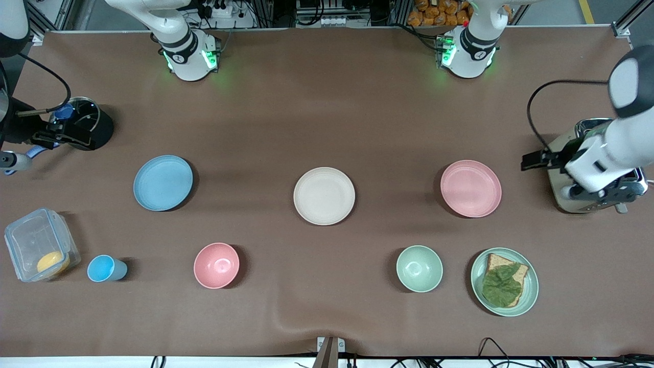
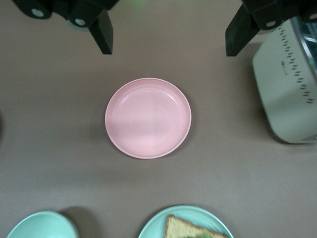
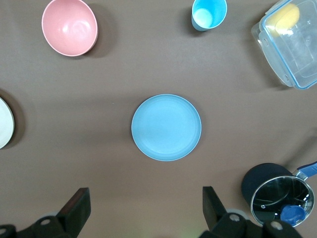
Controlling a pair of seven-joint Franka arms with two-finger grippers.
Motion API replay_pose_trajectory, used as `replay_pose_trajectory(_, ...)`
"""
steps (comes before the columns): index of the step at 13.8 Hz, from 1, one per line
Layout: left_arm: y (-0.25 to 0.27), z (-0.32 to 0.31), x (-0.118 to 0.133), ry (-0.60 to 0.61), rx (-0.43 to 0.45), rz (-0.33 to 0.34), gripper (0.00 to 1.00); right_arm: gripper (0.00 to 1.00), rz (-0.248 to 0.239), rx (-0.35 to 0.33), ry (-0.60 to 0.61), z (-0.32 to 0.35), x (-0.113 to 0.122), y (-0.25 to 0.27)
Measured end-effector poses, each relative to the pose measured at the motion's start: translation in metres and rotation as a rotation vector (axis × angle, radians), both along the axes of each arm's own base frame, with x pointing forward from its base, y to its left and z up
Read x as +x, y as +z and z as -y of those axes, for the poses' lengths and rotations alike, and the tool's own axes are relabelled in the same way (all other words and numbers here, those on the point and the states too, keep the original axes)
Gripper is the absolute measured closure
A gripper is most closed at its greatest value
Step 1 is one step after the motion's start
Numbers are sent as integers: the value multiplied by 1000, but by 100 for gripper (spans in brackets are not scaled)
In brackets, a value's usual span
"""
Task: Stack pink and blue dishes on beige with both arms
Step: 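Lower the left gripper to the pink plate while the right gripper reaches blue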
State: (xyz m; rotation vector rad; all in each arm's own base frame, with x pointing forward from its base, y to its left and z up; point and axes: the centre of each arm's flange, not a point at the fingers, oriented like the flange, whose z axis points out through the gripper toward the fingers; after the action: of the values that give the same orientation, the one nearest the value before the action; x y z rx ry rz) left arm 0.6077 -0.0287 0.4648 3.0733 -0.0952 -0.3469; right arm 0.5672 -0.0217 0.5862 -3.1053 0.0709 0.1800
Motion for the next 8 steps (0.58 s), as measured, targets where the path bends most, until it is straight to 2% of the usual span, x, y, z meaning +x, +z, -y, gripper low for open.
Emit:
replay_pose_trajectory(4, -75, 1, 9, 11, -12, -63, 0, 0, -2, 0, -11, 7, 0, -1)
replay_pose_trajectory(8, -139, -13, -7, 39, -9, -92, 0, 0, -23, -1, -15, 9, 6, -15)
